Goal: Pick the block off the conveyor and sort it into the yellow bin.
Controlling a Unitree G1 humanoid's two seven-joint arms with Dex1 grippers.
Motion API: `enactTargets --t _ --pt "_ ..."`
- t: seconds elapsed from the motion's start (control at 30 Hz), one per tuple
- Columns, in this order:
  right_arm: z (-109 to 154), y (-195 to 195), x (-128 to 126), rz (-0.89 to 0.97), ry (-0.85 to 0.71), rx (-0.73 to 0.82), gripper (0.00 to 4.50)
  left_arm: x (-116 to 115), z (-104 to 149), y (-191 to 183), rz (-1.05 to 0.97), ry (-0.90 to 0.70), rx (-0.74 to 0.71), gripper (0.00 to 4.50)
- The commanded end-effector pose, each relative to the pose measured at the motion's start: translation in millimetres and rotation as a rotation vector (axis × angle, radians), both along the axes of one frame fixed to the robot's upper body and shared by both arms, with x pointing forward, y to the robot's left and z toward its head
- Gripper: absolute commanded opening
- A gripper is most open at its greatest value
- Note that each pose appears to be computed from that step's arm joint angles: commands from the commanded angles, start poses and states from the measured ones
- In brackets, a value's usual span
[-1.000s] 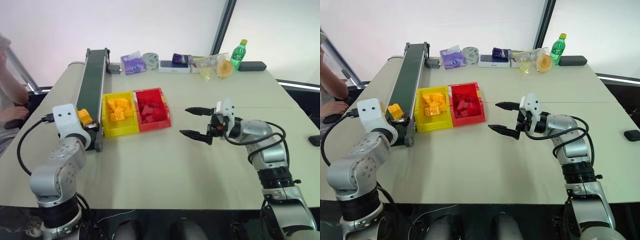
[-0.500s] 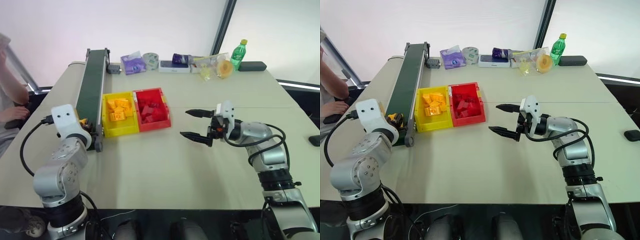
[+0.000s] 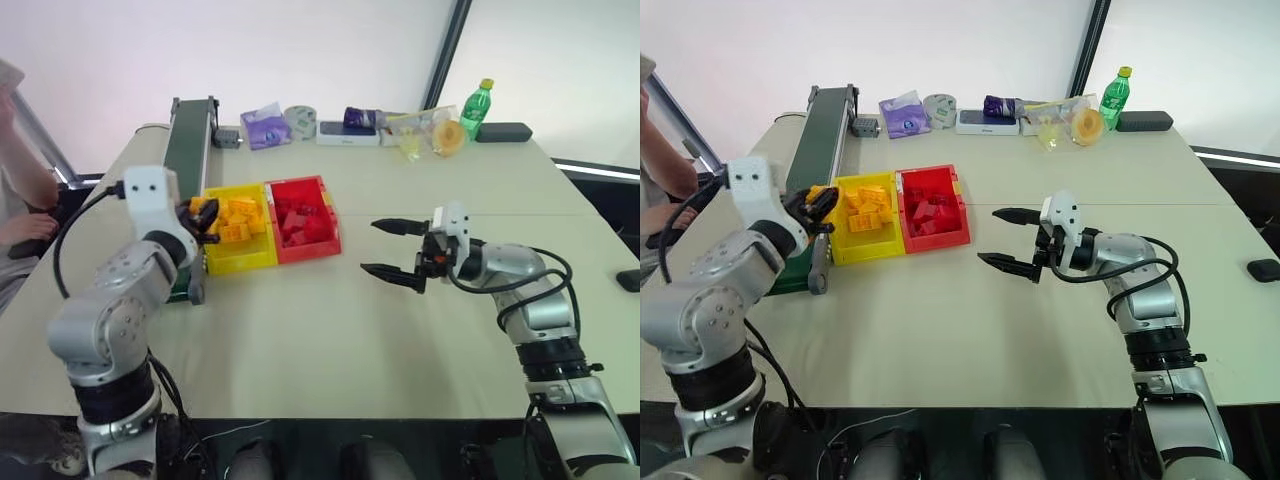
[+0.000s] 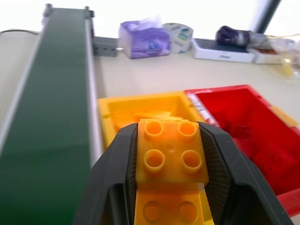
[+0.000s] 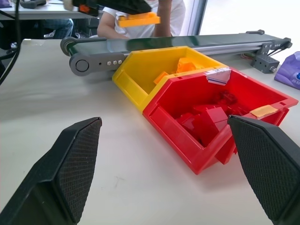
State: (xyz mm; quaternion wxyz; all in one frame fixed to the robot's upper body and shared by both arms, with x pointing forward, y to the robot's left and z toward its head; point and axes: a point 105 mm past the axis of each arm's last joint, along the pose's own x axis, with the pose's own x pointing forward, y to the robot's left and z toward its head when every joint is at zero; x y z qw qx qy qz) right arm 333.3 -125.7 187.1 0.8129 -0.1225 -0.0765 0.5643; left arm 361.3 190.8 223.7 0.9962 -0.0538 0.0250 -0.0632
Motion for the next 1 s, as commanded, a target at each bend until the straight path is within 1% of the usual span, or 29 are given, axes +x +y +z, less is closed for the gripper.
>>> enactTargets --t 0.03,0.13,0.3,0.37,0.4,0.43,0.47,0.53,0.63,0.77,0.87,0.97,1.0 --pt "19 2 -5 0.01 -0.069 0.015 4.5 22 0 -7 0.012 -0.006 0.033 1.32" --pt "23 -1 -8 -0.003 -0.079 0.011 4.5 34 -10 -12 0.017 0.022 0.077 1.32" --pt "23 -5 -12 -0.026 -0.076 0.014 4.5 46 -15 -14 0.046 0.011 0.07 1.32" --pt "22 -6 -13 -0.034 -0.076 0.014 4.5 48 -16 -11 0.064 0.011 0.058 2.33" --pt "22 -6 -14 -0.037 -0.074 0.016 4.5 49 -17 -10 0.067 0.012 0.061 2.65" --pt "22 -5 -14 -0.038 -0.073 0.016 4.5 49 -16 -10 0.066 0.01 0.068 3.12" --pt "21 -6 -14 -0.039 -0.072 0.017 4.5 48 -16 -10 0.06 0.01 0.071 3.75" --pt "21 -6 -14 -0.042 -0.07 0.018 4.5 47 -10 -12 0.043 -0.006 0.052 4.42" --pt "21 -6 -12 -0.042 -0.07 0.02 4.5 40 0 -13 0.0 -0.023 0.027 4.42" --pt "21 -3 -11 -0.03 -0.066 0.021 4.5 16 16 4 -0.094 -0.1 0.013 4.42" --pt "21 -3 -9 -0.026 -0.067 0.018 4.5 -3 17 24 -0.132 -0.13 0.062 4.42" --pt "21 -5 -8 -0.026 -0.068 0.016 4.5 -19 14 53 -0.131 -0.134 0.159 4.42" --pt "19 -6 -8 -0.024 -0.064 0.011 4.5 -27 11 69 -0.129 -0.122 0.19 4.42"
